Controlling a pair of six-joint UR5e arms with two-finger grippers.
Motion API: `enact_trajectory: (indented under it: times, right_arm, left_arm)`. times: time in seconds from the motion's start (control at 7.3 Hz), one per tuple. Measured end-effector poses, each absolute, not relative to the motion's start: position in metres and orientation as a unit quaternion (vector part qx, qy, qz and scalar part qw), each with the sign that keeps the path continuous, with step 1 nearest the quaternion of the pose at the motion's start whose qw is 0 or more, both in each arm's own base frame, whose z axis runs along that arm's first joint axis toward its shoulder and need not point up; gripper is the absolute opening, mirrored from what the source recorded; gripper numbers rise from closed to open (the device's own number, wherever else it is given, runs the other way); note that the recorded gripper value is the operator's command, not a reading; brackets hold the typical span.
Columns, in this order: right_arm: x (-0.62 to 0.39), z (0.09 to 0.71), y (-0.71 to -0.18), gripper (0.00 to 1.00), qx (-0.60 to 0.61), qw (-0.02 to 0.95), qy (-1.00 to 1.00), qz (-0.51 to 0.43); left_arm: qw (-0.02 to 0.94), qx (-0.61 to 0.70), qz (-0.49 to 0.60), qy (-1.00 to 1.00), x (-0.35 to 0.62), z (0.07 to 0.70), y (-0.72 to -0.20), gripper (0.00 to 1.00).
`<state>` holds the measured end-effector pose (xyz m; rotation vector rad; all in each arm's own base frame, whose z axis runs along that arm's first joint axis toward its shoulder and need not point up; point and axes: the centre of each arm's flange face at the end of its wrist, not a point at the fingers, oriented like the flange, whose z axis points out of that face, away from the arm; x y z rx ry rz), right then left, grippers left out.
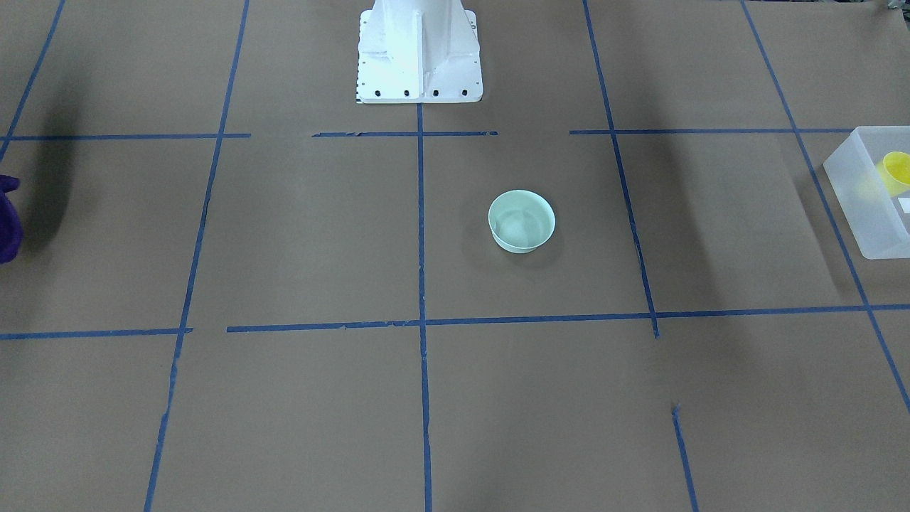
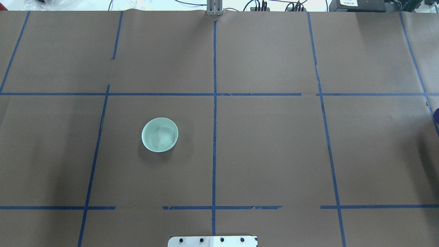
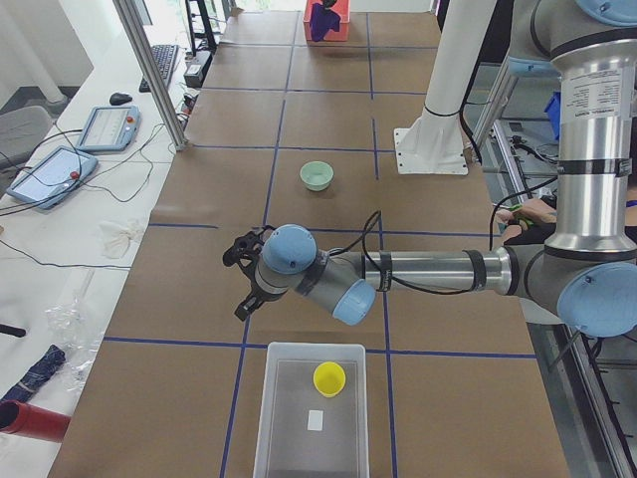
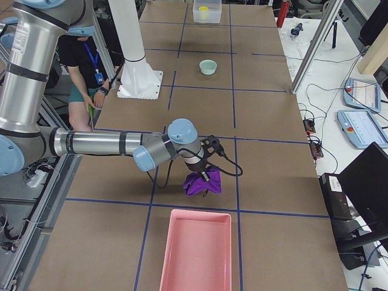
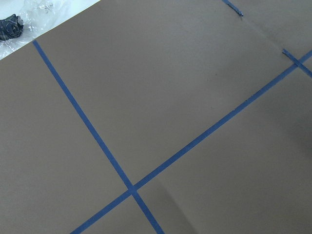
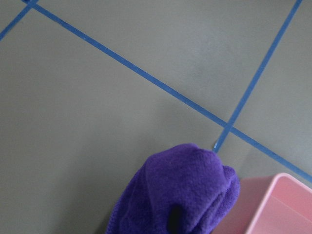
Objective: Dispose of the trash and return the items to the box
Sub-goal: 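Carry the purple cloth with the right gripper into the pink box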
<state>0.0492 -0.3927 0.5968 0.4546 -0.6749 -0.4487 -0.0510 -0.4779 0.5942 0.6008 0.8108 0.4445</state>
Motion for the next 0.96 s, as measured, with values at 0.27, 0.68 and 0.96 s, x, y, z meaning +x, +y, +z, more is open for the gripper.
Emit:
enact_trajectory:
  times: [0.27,0.68,0.96]
  right_arm:
    - [0.139,0.612,-0.396,0.78,0.208,0.895,-0.288,-0.268]
    - [0.177,0.715,-0.367,1.0,0.144,0.9,-0.334,-0.241]
    - [0.171,0.721,-0.371,1.0,0.128,0.913,-0.37,-0.119]
  left_arm:
    - [0.856,0.278,0.196,0.39,-0.051,0.583,-0.477,1.0]
    - [0.872,0.263,0.128,0.392,-0.028,0.543,-0.487,1.0]
    - [0.875,0.248,0.077,0.409,0.023,0.489,-0.493,1.0]
